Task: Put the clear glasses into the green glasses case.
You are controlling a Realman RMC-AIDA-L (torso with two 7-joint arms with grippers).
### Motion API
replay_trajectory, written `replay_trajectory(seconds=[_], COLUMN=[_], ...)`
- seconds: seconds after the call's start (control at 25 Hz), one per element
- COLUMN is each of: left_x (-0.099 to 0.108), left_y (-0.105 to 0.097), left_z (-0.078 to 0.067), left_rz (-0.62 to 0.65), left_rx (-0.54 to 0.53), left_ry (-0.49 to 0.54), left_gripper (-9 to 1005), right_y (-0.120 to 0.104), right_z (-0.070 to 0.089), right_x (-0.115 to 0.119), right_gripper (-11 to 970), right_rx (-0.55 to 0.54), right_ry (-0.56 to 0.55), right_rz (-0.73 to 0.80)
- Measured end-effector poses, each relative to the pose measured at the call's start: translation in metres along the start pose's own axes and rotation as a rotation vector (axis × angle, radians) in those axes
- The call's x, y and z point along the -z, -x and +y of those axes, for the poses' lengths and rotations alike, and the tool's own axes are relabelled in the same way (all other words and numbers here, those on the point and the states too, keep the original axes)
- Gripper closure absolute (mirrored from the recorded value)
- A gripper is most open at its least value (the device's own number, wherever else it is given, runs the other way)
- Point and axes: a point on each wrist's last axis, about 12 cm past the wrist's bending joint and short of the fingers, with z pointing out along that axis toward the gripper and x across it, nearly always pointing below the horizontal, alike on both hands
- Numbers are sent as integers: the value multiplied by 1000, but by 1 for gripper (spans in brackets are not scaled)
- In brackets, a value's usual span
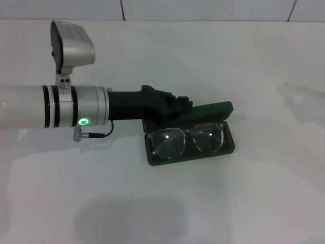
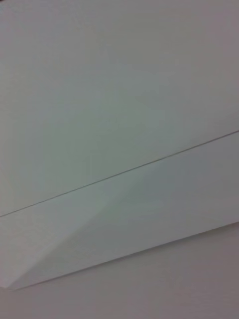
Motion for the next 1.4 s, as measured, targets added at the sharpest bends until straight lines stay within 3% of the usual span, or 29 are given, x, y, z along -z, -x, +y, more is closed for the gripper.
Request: replay_trajectory(seconds=[0.76,1.4], left_x=[-1,-2], left_y=[-8,-32], left_z=[-5,-24], left_rz=[28,101], left_rx=[-1,-49], left_ry=[-28,-139], left_gripper=[860,862], right_y=[-5,-3], right_z=[0,-3], right_x=[-1,-6], right_gripper=[688,664], right_rx=[-5,3], right_ry=[-5,-2], right_rz=[-2,-7])
